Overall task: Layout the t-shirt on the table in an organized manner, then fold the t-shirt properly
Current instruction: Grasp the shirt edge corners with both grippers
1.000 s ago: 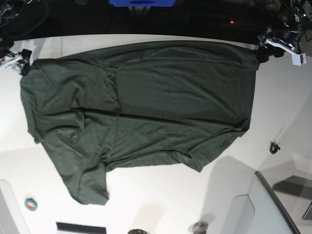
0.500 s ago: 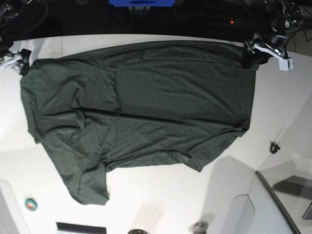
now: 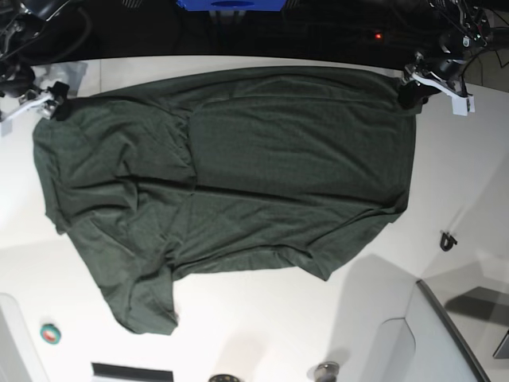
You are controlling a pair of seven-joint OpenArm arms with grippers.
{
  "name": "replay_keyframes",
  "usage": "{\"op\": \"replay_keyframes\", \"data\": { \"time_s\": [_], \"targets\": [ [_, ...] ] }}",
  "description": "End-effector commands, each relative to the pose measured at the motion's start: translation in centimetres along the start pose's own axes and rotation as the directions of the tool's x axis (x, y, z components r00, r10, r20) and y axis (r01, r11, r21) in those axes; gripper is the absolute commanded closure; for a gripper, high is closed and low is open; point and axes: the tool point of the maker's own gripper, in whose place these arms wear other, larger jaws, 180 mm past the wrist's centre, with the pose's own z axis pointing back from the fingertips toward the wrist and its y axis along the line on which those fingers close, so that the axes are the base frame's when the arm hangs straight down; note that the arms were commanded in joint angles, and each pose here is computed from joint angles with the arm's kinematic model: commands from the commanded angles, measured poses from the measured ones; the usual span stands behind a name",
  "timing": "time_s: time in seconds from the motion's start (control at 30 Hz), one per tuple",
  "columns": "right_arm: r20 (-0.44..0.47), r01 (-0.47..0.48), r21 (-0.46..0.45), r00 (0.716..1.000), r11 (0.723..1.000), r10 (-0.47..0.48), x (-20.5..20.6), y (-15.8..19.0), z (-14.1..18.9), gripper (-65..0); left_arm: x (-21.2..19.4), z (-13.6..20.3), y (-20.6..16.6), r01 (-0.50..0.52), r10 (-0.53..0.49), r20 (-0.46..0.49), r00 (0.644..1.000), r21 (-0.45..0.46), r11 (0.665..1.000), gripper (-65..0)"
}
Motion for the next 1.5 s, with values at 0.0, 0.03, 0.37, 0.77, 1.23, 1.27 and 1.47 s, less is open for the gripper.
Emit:
{"op": "replay_keyframes", "data": {
  "time_s": [0.0, 0.03, 0.37, 0.77, 1.23, 1.27, 1.47],
  "targets": [
    [0.034, -0.013, -0.004, 0.999, 1.0, 0.013, 1.3, -0.2, 0.3, -55.7, -0.5, 0.4, 0.7, 0.017, -0.016, -0.038, 0.999, 0.022, 1.0, -12.8],
    [0.034, -0.013, -0.004, 0.999, 1.0, 0.013, 1.3, -0.2, 0.3, -55.7, -0.5, 0.4, 0.7, 0.017, -0.016, -0.038, 0.999, 0.022, 1.0, -9.4],
    [0.033, -0.014, -0.001, 0.999, 1.0, 0.014, 1.4, -0.1, 0.2, -23.7, -0.1, 0.5, 0.8, 0.027, -0.026, -0.033, 0.999, 0.024, 0.999, 0.0],
    [0.03, -0.017, -0.006, 0.999, 1.0, 0.017, 1.3, -0.2, 0.5, -1.5, 0.9, 0.9, 1.6, 0.054, -0.053, -0.029, 0.998, 0.038, 0.998, 0.0],
    [0.027, 0.067, 0.095, 0.997, 0.993, -0.07, 0.5, 1.2, 0.3, -45.9, 0.9, 0.9, 1.6, 0.055, -0.054, -0.03, 0.998, 0.038, 0.998, 0.0],
    [0.019, 0.078, 0.104, 0.997, 0.991, -0.081, 0.3, 1.4, -0.1, -45.9, 0.9, 0.9, 1.6, 0.055, -0.054, -0.03, 0.998, 0.038, 0.998, 0.0],
    [0.0, 0.097, 0.122, 0.995, 0.988, -0.098, 0.0, 1.8, -0.8, -39.6, 1.1, 1.0, 1.7, 0.059, -0.058, -0.03, 0.998, 0.04, 0.997, 0.0]
  ]
}}
